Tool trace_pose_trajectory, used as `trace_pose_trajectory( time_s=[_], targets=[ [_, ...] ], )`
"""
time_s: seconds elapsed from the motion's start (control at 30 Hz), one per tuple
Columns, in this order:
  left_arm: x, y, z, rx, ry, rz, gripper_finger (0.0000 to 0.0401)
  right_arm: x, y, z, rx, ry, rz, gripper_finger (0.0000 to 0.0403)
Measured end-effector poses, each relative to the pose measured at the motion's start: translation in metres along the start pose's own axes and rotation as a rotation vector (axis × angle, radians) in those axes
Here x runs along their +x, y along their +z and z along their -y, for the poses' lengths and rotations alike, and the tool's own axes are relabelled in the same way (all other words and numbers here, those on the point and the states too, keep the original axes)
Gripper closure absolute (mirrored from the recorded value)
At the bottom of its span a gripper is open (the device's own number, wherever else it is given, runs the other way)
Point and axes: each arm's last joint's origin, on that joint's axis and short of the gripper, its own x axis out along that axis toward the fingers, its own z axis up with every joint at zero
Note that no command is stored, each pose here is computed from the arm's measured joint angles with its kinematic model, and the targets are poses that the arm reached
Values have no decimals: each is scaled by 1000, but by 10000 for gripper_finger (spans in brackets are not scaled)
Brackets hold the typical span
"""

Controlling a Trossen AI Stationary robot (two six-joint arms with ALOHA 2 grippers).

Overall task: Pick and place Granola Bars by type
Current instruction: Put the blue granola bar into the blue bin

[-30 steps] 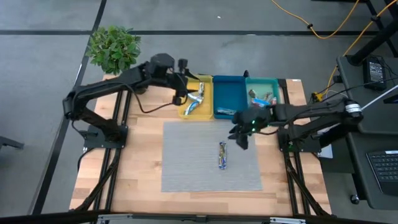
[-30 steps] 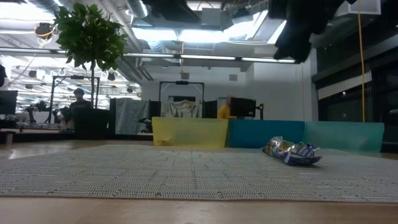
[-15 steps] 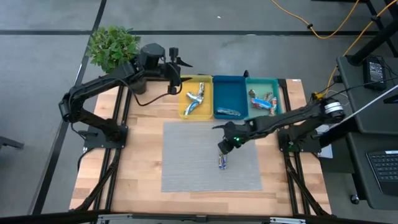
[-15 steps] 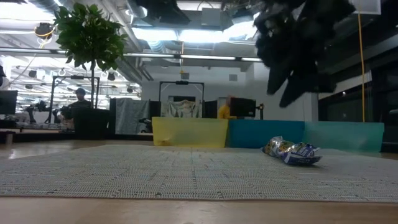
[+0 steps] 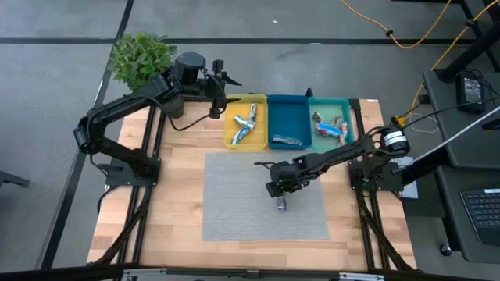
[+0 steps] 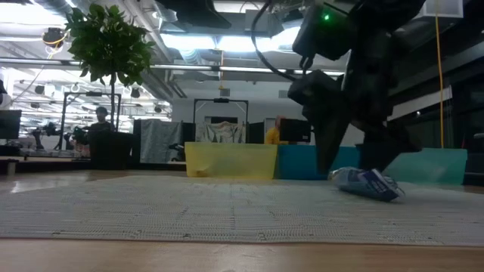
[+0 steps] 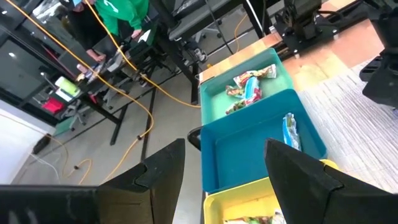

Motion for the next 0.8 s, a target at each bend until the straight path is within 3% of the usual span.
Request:
trace_pose_trajectory(
  time_s=[0.2, 0.6, 0.7, 0.8],
  targets=[
    [0, 0, 0, -24, -3, -1, 189, 2, 0, 0, 0, 5, -3, 155],
    [0, -1, 2, -47, -14, -9, 189, -2, -1, 1, -15, -2, 0, 359],
    [0, -1, 2, -54, -13, -10, 189, -16, -1, -1, -34, 18, 46, 386],
    [0, -1, 2, -55, -15, -12, 189, -39, -3, 0, -36, 24, 108, 387]
  ],
)
